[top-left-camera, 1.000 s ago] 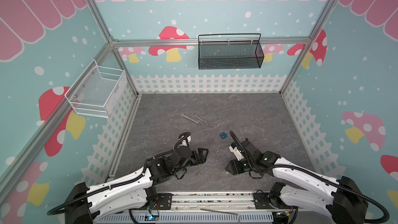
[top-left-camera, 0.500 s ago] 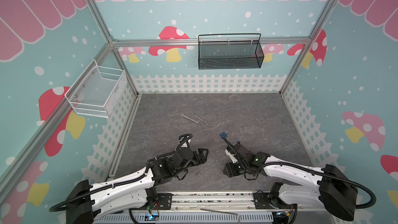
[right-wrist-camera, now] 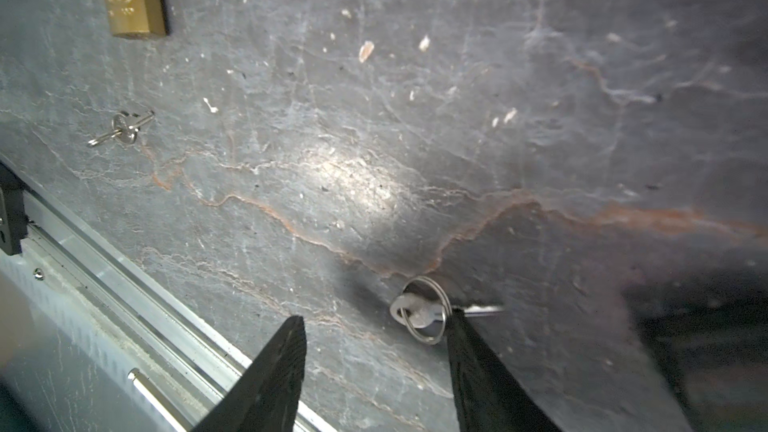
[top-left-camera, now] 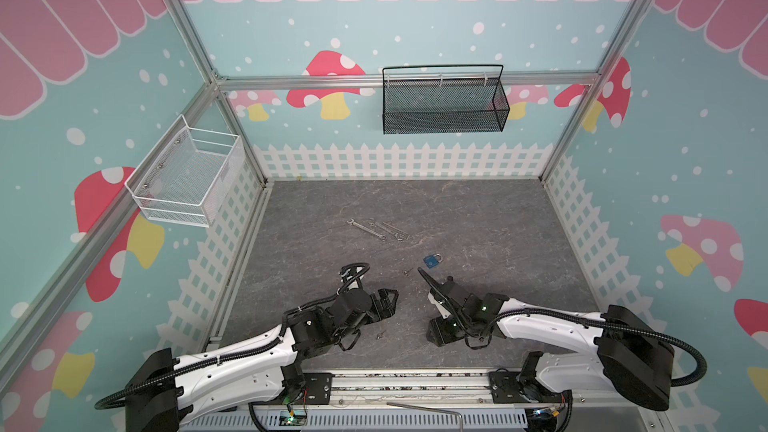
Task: Unlock with the key
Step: 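Lower the right gripper over the silver key ring near the black padlock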
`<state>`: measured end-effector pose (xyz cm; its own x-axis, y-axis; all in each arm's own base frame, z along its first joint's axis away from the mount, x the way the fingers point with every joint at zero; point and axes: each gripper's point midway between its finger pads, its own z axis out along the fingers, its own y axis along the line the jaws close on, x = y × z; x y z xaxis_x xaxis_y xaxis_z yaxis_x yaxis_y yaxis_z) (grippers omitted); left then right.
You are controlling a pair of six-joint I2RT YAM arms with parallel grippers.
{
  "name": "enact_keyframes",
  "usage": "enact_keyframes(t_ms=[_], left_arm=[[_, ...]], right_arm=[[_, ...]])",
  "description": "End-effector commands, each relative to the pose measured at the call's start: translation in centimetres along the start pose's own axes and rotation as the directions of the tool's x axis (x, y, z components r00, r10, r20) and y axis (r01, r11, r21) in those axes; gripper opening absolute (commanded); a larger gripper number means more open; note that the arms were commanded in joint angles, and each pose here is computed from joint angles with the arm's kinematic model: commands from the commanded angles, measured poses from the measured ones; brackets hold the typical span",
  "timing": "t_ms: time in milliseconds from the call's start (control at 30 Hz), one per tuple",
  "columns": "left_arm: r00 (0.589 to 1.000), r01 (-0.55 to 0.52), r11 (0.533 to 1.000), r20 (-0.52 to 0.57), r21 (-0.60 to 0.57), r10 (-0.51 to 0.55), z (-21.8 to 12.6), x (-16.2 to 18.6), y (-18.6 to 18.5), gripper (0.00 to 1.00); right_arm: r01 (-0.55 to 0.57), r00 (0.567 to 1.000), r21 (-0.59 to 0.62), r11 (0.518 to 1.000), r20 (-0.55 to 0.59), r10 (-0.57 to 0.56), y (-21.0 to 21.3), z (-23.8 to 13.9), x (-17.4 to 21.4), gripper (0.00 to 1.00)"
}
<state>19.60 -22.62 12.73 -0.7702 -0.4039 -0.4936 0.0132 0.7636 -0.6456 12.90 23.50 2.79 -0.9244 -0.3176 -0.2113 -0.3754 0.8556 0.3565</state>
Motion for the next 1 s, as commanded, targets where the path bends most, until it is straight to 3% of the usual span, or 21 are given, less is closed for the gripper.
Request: enact_keyframes(t_ms=[0, 333, 967], left_arm=[[0.999, 0.03, 1.0, 0.027, -0.006, -0.03, -0.3, -0.3, 0.4, 1.0], [0.998, 0.047, 0.999, 0.053, -0.02, -0.046, -0.7, -0.6, 1.2, 1.0], [0.998, 0.055, 0.998, 0.043, -0.042, -0.053, -0.4, -0.3, 1.7, 1.0]], right_arm=[[0.014, 1.0, 0.013, 1.0, 0.015, -0.014, 0.6, 0.0, -1.0, 0.57], [0.068, 0.998, 0.044, 0.997, 0.005, -0.068, 1.4, 0.4, -1.8, 0.53], [0.118, 0.993, 0.07, 0.991, -0.025, -0.116, 0.8, 1.3, -1.2, 0.31]])
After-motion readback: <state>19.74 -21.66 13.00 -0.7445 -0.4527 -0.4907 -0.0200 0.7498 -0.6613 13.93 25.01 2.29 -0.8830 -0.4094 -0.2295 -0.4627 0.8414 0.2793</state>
